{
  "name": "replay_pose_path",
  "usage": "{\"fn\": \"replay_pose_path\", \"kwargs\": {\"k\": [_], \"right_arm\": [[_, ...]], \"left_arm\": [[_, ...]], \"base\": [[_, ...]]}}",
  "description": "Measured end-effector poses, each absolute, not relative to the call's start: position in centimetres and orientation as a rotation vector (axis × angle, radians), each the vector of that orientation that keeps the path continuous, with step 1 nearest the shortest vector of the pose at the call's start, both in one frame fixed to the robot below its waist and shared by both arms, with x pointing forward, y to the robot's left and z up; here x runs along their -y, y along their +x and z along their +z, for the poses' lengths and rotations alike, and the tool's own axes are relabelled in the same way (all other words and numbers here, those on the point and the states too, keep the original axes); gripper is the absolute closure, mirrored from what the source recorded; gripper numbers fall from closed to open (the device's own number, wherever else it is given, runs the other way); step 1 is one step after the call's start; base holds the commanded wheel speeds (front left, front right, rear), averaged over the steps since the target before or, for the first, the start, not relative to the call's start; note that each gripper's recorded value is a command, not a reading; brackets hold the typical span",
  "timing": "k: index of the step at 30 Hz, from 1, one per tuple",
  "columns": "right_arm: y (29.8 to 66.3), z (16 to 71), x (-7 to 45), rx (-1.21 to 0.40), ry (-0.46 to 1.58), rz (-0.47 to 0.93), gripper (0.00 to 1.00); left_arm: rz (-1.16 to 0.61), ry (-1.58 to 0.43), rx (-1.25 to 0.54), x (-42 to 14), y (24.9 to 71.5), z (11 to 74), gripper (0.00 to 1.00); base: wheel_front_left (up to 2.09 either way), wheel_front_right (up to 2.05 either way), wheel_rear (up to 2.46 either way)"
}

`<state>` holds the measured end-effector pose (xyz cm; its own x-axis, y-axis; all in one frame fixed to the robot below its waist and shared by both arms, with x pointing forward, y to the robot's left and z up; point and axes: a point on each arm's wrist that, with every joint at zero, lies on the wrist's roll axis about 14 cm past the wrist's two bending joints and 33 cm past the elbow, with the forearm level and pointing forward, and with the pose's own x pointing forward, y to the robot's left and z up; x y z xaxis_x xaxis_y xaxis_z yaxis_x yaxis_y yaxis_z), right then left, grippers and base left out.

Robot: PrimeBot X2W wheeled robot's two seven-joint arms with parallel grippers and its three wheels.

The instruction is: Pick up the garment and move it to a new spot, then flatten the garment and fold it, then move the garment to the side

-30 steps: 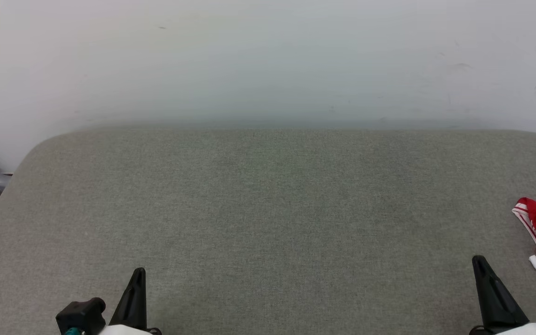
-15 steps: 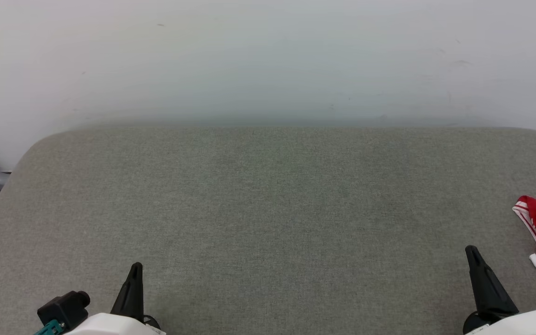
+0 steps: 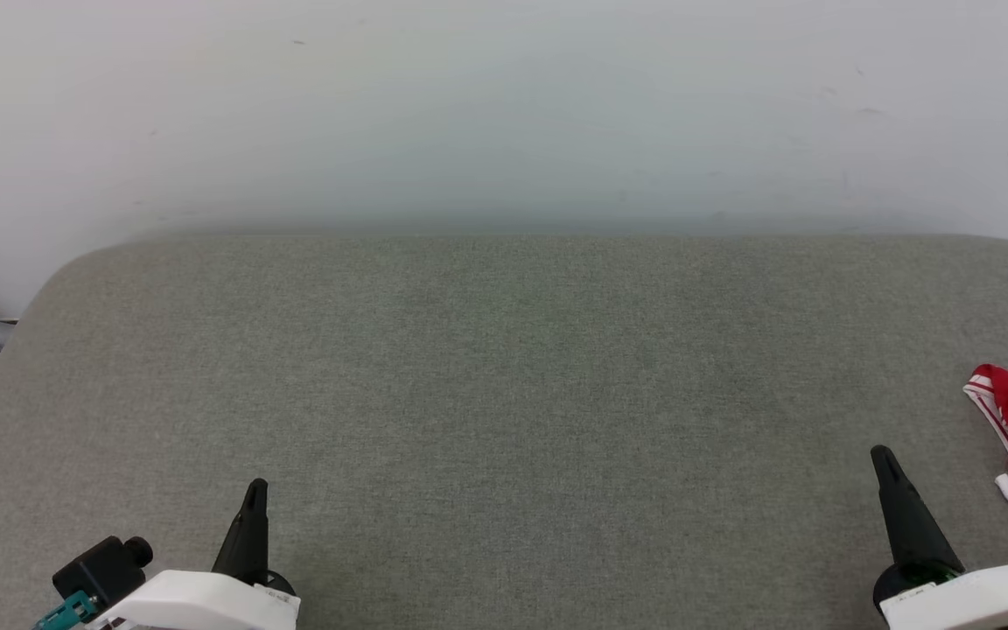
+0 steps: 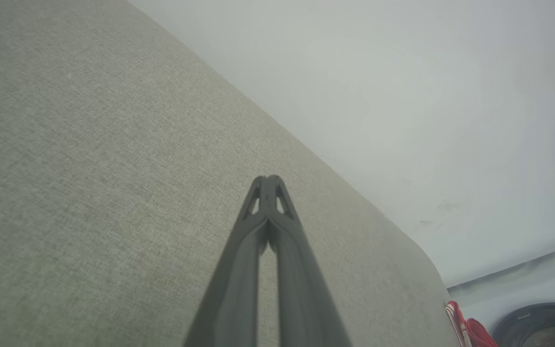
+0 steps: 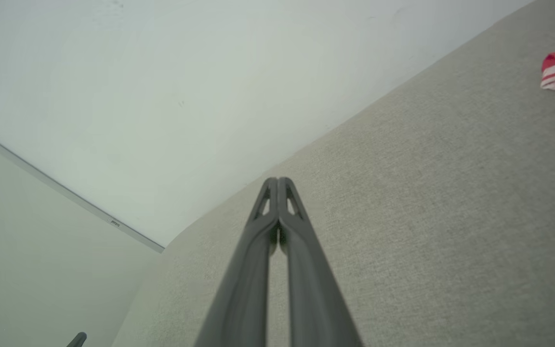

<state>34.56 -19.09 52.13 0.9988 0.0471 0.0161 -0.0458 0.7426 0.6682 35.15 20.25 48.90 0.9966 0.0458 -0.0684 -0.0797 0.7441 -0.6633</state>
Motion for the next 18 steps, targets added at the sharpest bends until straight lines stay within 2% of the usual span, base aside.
{"fn": "replay_pose_path", "kwargs": {"k": [18], "right_arm": [[35.66,51.68,19.22,-0.008,0.962,0.042,1.00]], "left_arm": [[0.073,-0.955,-0.055,-20.35,36.11,49.00,1.00]], "base": [[0.00,0.00,0.00]]}}
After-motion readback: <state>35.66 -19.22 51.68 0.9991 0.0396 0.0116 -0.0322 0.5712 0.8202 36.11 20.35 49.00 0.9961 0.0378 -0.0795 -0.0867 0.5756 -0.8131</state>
